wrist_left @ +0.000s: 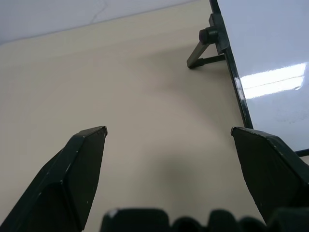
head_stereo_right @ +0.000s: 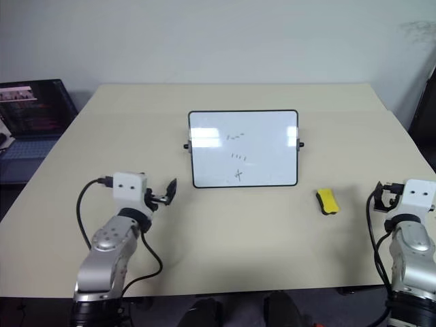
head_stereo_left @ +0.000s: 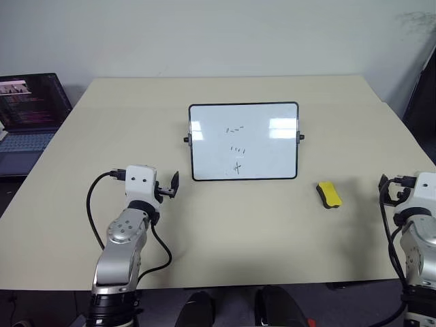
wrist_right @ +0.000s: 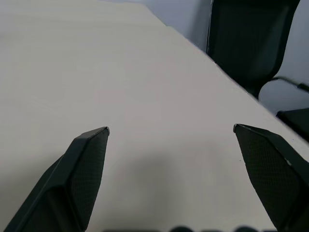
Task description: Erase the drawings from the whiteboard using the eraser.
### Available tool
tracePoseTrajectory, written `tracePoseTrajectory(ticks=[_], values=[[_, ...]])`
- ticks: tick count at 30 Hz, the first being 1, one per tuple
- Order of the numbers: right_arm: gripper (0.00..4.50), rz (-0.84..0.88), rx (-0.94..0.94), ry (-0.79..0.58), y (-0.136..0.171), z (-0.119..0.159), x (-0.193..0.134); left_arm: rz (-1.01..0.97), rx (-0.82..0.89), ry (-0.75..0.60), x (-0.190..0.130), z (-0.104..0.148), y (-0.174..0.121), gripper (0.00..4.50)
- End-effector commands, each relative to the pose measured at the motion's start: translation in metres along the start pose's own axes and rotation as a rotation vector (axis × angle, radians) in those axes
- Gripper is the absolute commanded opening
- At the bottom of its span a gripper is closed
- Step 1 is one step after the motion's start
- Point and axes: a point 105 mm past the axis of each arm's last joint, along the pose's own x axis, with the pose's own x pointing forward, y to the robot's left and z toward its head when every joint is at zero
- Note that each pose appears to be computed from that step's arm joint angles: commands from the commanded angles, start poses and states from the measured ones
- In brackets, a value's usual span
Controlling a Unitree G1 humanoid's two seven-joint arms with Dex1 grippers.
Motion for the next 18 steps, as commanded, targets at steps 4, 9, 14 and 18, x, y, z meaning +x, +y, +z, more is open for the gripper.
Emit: tracePoseTrajectory(ticks=[4, 9, 14, 18], values=[[4.44, 0.148, 0.026, -0.136, 0.033, 0.032, -0.009, -0.146, 0.034, -0.149, -0.010, 0.053, 0.027, 4.50], [4.44, 0.158, 0.085, -0.247, 0.030, 0.065, -0.029, -0.526, 0.048, -0.187, 0.001, 0.085, -0.004, 4.50], [4.44, 0.264, 0.098, -0.149, 0.062, 0.060, -0.035, -0.850, 0.060, -0.187, -0.006, 0.111, -0.042, 4.50], [4.44, 0.430, 0.123, -0.049, 0.092, 0.058, -0.047, -1.094, 0.145, -0.120, -0.019, 0.105, -0.071, 4.50]])
